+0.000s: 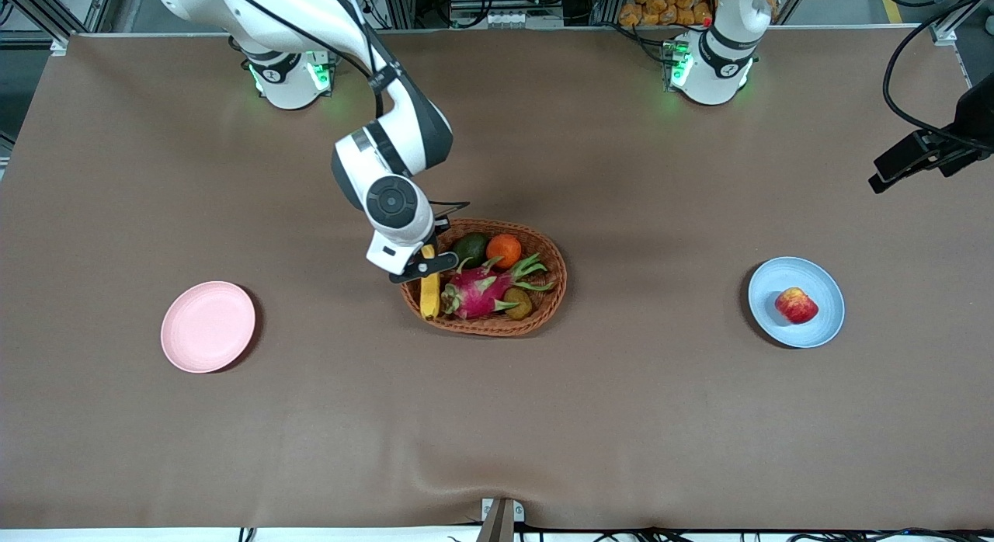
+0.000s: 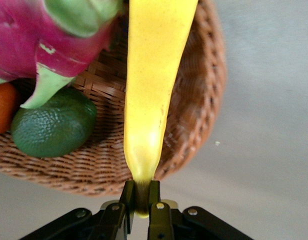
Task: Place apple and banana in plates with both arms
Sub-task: 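Carry the banana with the right gripper over the pink plate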
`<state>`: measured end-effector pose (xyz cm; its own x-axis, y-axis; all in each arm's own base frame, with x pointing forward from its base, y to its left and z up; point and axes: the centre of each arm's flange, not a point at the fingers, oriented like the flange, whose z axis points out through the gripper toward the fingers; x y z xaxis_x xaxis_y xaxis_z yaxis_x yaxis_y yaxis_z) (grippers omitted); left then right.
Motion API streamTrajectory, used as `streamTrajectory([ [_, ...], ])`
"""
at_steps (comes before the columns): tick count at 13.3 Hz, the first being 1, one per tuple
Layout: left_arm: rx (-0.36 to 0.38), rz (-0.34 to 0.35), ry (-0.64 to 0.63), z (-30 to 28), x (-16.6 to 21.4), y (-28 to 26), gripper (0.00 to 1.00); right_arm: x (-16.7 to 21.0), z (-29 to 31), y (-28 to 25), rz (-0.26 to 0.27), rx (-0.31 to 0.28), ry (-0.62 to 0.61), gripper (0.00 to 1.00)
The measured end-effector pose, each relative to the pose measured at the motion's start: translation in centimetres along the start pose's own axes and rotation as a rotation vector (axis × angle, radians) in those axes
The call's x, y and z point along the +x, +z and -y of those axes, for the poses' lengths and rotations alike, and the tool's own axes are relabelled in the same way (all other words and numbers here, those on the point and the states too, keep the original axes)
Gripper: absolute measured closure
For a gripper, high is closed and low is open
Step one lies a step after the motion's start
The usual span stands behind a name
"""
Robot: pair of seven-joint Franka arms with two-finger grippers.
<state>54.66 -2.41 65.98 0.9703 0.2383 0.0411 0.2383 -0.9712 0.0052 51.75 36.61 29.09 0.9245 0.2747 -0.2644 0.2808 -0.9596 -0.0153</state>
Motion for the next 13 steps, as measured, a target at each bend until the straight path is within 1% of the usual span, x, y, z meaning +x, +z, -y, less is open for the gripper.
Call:
streamTrajectory([
  [2, 0.000, 0.000, -0.003, 0.2, 0.0, 0.0, 0.00, -0.6, -2.2, -4.2, -0.010, 0.016, 0.029, 0.85],
  [4, 0.000, 0.000, -0.008, 0.5, 0.1, 0.0, 0.00, -1.1, -5.3, -8.2, -0.042, 0.043, 0.070, 0.85],
  [6, 0.001, 0.000, -0.004, 0.7, 0.2, 0.0, 0.00, -0.6, -10.4, -9.9, -0.063, 0.063, 0.146, 0.85],
  [7, 0.001, 0.000, -0.004, 0.7, 0.2, 0.0, 0.00, 0.0, -13.8, -10.2, -0.072, 0.055, 0.183, 0.85],
  [8, 0.001, 0.000, -0.003, 0.8, 0.2, 0.0, 0.00, 0.4, -17.6, -10.4, -0.088, 0.028, 0.198, 0.85],
  [9, 0.001, 0.000, -0.003, 0.8, 0.2, 0.0, 0.00, 0.8, -21.1, -10.6, -0.107, 0.001, 0.198, 0.85],
  [11, 0.002, 0.005, 0.000, 0.6, 0.1, 0.1, 0.00, 1.5, -28.5, -10.3, -0.142, -0.019, 0.185, 0.85],
  [12, 0.002, 0.006, 0.002, 0.6, 0.1, 0.1, 0.00, 1.7, -32.4, -9.6, -0.146, -0.023, 0.173, 0.85],
  [13, 0.002, 0.006, 0.003, 0.5, 0.1, 0.0, 0.00, 1.8, -36.2, -8.5, -0.139, -0.031, 0.167, 0.85],
])
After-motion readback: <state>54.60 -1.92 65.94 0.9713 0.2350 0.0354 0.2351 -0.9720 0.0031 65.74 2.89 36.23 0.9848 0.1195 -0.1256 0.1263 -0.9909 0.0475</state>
